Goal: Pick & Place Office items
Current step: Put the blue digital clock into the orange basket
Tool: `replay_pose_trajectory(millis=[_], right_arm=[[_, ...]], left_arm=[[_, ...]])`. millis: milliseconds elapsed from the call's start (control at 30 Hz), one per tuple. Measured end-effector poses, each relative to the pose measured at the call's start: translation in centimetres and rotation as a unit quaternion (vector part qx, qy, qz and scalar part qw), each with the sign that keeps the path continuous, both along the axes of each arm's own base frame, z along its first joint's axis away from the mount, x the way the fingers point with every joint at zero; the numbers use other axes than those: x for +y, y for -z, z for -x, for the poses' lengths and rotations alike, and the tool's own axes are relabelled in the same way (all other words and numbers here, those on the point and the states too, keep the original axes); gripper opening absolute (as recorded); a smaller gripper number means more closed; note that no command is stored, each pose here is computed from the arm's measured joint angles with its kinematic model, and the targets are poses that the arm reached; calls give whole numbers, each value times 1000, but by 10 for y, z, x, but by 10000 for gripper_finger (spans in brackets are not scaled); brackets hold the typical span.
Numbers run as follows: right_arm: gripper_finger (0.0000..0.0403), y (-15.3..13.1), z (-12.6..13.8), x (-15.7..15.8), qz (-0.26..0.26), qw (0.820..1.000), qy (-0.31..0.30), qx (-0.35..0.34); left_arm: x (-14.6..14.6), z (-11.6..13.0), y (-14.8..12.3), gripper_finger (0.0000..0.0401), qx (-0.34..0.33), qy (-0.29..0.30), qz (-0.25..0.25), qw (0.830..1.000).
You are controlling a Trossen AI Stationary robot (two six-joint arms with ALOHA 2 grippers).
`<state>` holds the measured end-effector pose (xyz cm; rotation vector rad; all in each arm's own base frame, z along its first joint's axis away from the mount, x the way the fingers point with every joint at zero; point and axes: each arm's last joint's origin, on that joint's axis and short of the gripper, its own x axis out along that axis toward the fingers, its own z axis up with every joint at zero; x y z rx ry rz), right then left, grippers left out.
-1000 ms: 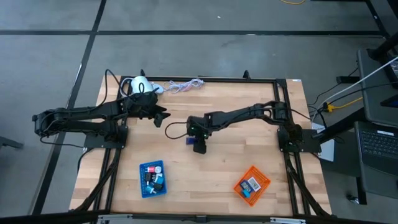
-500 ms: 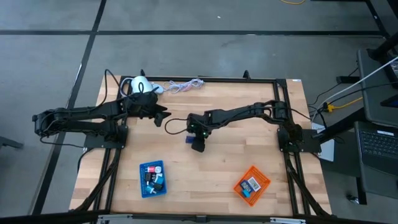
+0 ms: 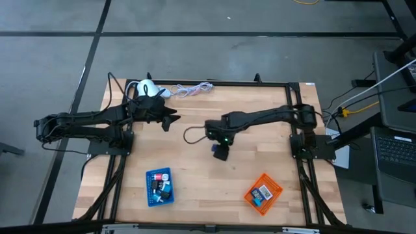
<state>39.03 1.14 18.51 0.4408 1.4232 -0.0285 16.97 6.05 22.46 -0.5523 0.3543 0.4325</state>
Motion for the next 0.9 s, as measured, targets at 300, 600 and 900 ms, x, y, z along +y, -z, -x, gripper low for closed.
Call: replay_pose_trajectory(millis=[300,600,900], right_arm=[[149,-49,45,53,20,998,10,66],[149,-65,80,132,13,993,65,95],[149,-63,120,194,21,983,123,135]], left_arm=[[0,-3,-6,210,-32,12,-7,999],[-1,-3,-7,210,-41,32,-6,999],[-1,-3,-7,210,-42,35,-4,998]])
